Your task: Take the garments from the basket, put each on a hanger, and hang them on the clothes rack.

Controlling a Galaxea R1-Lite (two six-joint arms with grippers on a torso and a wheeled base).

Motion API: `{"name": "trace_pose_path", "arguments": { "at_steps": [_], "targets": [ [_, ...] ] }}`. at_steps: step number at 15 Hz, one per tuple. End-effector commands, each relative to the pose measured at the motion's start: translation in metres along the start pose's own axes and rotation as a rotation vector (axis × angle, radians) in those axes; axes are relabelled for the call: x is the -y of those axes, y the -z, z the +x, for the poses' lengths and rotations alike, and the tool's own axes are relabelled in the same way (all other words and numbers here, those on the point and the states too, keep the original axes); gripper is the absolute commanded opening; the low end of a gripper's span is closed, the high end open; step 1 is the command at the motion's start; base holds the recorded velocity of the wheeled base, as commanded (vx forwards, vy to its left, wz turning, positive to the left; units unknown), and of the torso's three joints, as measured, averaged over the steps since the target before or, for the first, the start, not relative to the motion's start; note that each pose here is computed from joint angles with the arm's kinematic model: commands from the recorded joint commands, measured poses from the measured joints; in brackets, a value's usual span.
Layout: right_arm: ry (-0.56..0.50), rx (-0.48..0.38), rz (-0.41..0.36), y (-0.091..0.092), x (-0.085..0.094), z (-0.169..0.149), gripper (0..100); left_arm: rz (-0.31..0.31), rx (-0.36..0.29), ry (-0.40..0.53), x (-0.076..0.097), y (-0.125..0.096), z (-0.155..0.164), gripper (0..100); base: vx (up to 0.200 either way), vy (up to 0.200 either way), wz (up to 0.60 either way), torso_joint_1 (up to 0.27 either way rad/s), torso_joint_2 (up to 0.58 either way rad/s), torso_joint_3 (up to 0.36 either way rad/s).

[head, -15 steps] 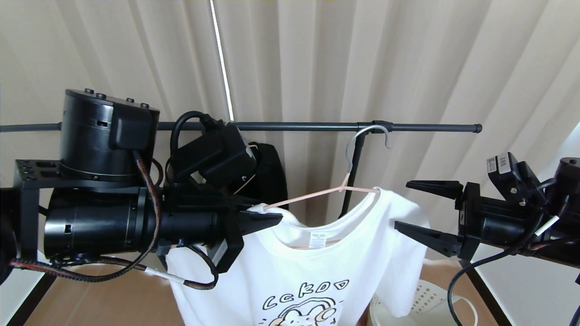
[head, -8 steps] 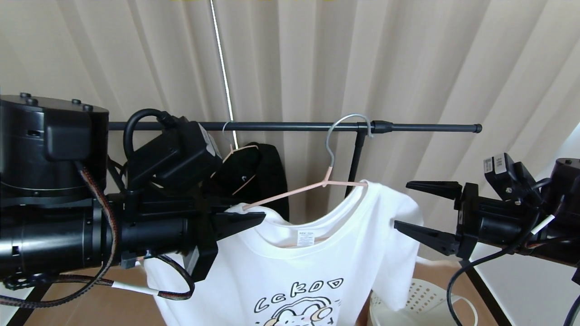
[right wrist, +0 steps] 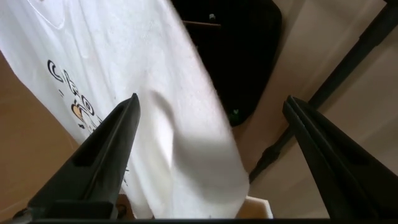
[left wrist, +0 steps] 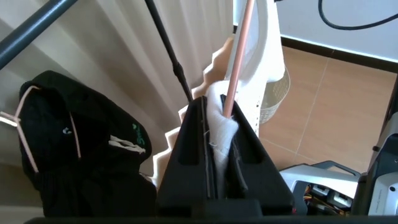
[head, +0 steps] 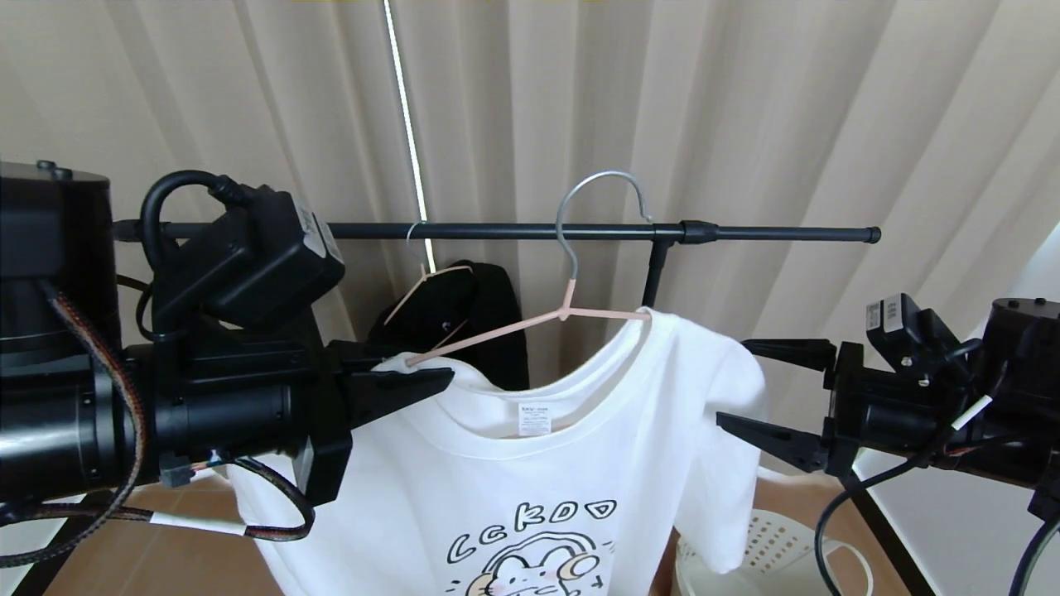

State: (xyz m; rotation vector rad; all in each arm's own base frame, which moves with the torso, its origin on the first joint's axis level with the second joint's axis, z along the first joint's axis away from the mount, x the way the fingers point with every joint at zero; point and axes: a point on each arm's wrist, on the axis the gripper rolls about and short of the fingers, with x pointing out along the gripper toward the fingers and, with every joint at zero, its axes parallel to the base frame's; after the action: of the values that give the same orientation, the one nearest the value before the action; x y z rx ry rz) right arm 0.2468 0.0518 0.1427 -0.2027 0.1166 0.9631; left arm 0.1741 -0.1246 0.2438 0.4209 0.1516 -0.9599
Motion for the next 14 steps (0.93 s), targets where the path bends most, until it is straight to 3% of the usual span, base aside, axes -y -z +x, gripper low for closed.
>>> {"name": "trace_pose_path", "arguments": {
  "at_steps": [1,6,14],
  "targets": [
    [-0.008,-0.022,-0.008,0.008,0.001,0.003,100,0.002,0.022,-0.017,-0.001,-0.004,-0.008,0,0.0,0.0,0.0,0.0,0.0,0.0],
    [-0.021,-0.062,-0.002,0.023,0.006,0.013,100,-0.009,0.044,-0.026,0.002,-0.006,-0.017,0,0.0,0.0,0.0,0.0,0.0,0.0],
    [-0.005,-0.06,-0.004,0.022,0.01,0.011,100,-0.025,0.03,-0.042,0.002,0.001,-0.022,0,0.0,0.0,0.0,0.0,0.0,0.0]
  ]
}}
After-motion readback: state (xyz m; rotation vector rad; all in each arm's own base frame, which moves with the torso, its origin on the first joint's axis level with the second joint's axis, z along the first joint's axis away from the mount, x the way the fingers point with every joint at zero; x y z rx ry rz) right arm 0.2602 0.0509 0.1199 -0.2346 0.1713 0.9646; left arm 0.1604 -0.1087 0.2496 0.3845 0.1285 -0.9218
